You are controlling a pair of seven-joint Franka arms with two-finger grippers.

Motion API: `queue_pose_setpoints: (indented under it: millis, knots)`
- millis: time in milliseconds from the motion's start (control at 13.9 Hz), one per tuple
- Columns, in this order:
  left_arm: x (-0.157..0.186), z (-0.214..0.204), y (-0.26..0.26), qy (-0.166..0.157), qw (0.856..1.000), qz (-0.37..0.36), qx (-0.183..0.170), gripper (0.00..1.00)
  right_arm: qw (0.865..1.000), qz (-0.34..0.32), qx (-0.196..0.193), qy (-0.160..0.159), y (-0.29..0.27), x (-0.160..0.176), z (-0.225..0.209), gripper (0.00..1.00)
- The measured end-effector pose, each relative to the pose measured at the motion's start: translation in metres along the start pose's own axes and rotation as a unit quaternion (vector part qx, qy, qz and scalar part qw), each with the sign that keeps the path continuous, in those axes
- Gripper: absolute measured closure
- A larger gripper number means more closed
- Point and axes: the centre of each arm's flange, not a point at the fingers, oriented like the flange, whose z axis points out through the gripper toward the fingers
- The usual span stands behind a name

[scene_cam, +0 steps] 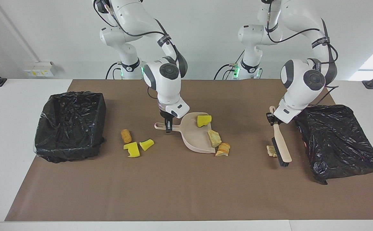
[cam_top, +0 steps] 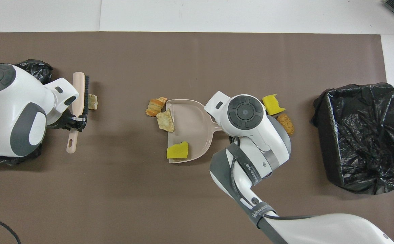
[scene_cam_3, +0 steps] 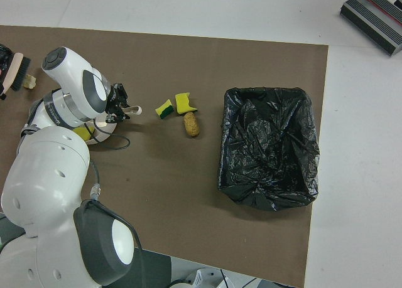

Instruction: Sweep and dump trash in bin

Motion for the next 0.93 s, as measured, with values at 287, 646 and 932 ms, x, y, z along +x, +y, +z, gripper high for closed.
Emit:
queue_pose_setpoints:
  millis: [287,646,932]
  knots:
    - [0.001,0.007,0.003,-0.001,1.0,0.006,0.0,0.74,1.0,-0.005,-0.013,-0.017,0.012,-0.007,-0.008,0.69]
    - [-0.01,0.008,0.083,-0.008,0.999,0.013,-0.028,0.74,0.999,-0.009,-0.016,-0.036,0.032,-0.008,-0.006,0.69]
    - [-0.029,0.002,0.153,-0.009,0.999,0.01,-0.034,0.74,0.999,-0.01,-0.018,-0.037,0.041,-0.004,0.001,0.69]
